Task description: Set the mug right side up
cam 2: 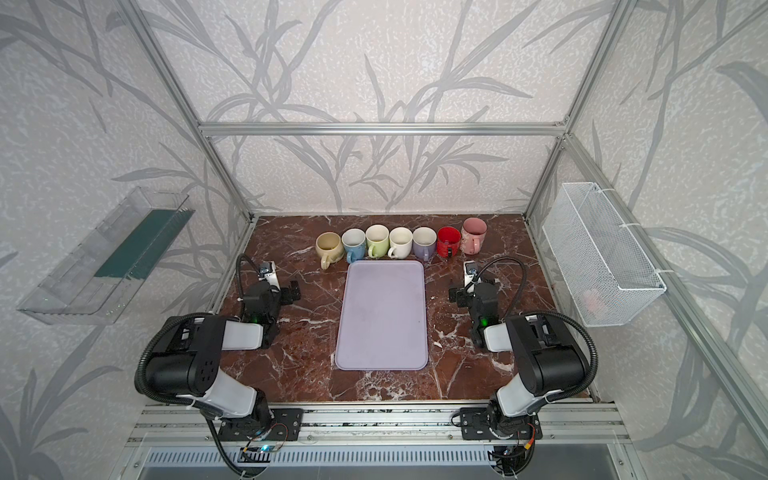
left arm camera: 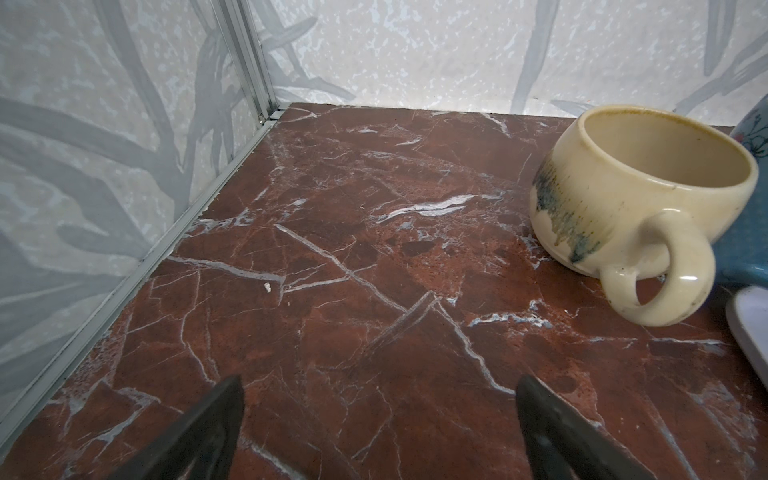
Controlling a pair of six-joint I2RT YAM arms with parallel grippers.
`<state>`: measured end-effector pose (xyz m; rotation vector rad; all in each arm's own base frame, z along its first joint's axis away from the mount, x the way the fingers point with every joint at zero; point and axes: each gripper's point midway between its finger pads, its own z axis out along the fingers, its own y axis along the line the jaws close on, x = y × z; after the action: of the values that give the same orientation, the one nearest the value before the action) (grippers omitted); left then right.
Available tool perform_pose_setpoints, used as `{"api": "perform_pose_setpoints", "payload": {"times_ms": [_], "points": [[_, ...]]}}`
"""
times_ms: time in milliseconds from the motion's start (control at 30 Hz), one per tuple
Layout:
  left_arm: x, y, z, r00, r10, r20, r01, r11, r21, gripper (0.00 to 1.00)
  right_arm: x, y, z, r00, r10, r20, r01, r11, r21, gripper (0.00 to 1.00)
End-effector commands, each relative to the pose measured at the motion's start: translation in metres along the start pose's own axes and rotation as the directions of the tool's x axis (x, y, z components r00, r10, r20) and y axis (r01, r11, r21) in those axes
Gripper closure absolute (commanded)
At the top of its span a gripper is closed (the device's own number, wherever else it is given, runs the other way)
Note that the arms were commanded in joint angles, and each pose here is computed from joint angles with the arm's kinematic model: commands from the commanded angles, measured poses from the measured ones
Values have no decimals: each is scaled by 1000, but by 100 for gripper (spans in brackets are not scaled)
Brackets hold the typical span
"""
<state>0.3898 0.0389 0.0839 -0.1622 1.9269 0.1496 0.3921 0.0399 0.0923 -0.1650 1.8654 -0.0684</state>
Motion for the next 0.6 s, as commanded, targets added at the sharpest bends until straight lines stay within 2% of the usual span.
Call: {"api": "perform_pose_setpoints", "payload": {"times_ms": [0,567], "points": [[-12,0,1,999,-10,39,10,1000,-12,1,-3,2,-1,1000,-12,21,12,1000,-7,1],[-12,0,1,999,-8,38,9,1000,-13,1,-3,3,3,1000,0,6,0,1000,-29,1]]}}
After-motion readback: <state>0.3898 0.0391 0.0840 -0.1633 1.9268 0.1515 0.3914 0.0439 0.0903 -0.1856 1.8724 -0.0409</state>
